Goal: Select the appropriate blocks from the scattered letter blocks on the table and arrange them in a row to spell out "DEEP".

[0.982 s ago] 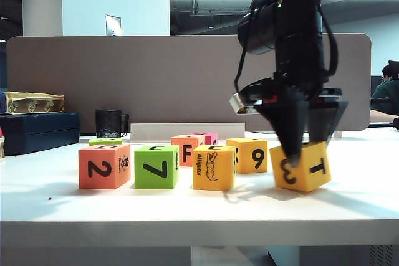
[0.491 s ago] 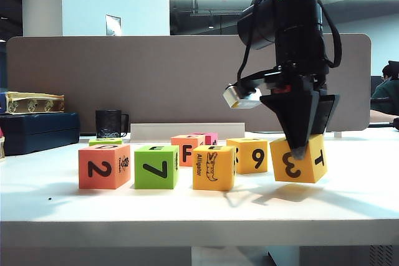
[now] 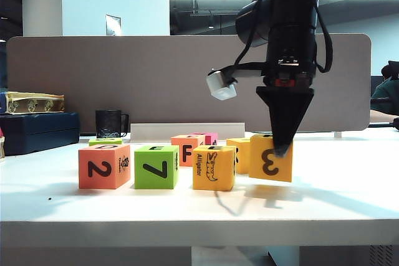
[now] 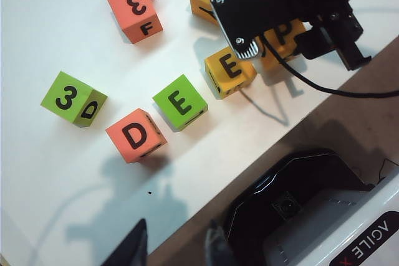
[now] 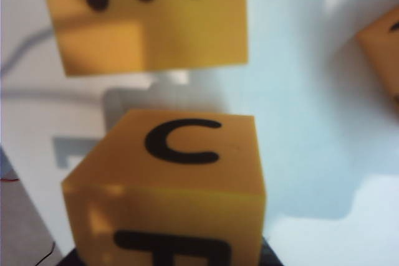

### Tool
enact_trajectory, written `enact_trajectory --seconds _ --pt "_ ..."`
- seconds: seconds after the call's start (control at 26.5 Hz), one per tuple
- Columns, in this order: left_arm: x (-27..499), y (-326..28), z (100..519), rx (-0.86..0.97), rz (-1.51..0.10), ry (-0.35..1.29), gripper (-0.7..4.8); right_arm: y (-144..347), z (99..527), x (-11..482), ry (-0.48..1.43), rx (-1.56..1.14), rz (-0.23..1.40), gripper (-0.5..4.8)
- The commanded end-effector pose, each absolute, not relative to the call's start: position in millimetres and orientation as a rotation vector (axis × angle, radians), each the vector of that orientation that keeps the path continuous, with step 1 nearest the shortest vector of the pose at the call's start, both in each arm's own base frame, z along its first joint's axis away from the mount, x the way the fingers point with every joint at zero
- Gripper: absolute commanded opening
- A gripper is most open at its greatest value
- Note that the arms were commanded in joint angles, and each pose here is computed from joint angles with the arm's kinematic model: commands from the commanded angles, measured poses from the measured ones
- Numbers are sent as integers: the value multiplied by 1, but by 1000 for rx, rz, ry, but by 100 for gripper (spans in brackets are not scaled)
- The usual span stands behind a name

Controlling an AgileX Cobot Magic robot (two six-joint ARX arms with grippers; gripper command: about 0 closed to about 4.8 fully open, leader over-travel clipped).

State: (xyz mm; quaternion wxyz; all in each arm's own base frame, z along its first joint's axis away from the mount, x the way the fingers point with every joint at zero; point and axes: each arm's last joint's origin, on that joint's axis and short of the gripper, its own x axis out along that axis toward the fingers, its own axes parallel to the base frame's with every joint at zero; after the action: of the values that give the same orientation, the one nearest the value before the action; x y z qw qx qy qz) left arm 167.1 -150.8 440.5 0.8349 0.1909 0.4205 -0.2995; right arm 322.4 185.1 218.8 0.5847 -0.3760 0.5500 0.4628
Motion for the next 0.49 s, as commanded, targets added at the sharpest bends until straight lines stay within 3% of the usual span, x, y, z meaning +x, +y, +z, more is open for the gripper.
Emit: enact_trajectory --seconds 0.04,0.42,0.49 --pt "167 -150 443 405 -644 869 115 187 221 324 1226 -924 1126 219" --pt "167 -150 443 421 -652 860 115 188 214 326 1229 -937 1148 221" --pt "167 -150 443 421 -652 860 115 189 214 326 1227 -936 1147 241"
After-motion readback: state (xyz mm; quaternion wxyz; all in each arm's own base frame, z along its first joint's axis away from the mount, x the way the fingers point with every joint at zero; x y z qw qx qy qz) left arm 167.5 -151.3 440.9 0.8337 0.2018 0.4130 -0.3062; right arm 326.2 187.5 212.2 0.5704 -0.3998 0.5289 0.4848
